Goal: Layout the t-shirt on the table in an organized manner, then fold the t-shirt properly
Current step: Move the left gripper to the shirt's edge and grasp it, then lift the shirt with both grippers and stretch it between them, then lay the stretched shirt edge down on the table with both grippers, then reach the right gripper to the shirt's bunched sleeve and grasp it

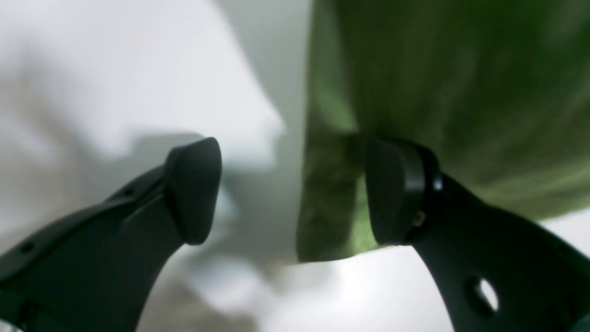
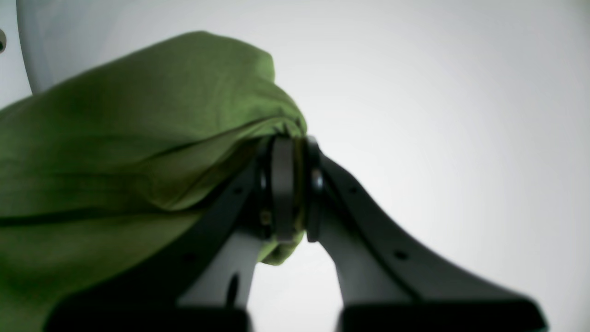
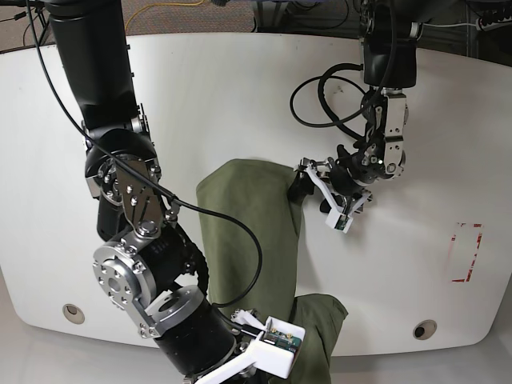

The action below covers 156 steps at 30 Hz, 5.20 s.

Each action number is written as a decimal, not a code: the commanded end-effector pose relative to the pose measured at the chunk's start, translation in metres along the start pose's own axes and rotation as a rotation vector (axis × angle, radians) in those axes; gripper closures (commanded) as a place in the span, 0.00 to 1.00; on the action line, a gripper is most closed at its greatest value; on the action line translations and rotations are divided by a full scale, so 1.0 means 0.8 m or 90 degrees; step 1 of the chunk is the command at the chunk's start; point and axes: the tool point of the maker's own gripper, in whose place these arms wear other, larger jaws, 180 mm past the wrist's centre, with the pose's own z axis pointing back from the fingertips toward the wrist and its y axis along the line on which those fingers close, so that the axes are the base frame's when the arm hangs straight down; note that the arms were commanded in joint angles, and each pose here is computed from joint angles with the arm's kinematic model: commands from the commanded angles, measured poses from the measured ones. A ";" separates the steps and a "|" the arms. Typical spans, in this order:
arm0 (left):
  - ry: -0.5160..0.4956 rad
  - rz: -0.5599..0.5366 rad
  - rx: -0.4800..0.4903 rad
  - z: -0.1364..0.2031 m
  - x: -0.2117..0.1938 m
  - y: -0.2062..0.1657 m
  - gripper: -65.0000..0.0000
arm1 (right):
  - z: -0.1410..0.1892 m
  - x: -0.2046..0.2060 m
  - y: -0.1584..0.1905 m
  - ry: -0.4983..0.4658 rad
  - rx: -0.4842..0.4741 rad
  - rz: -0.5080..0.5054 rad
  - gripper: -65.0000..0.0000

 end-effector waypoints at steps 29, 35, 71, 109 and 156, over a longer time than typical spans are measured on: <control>-0.008 -0.061 -0.085 -0.030 0.029 -0.055 0.75 | 0.003 0.015 -0.031 -0.023 -0.047 0.005 1.00; -0.012 -0.047 -0.058 -0.029 0.032 -0.045 1.00 | 0.003 0.013 -0.030 -0.021 -0.047 0.003 1.00; -0.276 -0.144 0.386 0.318 0.286 0.152 1.00 | 0.002 -0.311 -0.090 0.335 -0.094 -0.310 1.00; 0.069 -0.163 0.371 0.306 0.043 0.183 1.00 | 0.359 -0.330 0.311 0.695 0.145 -0.514 1.00; 0.248 -0.163 0.428 0.397 -0.070 0.216 1.00 | 0.382 -0.229 0.373 0.630 0.197 -0.739 0.34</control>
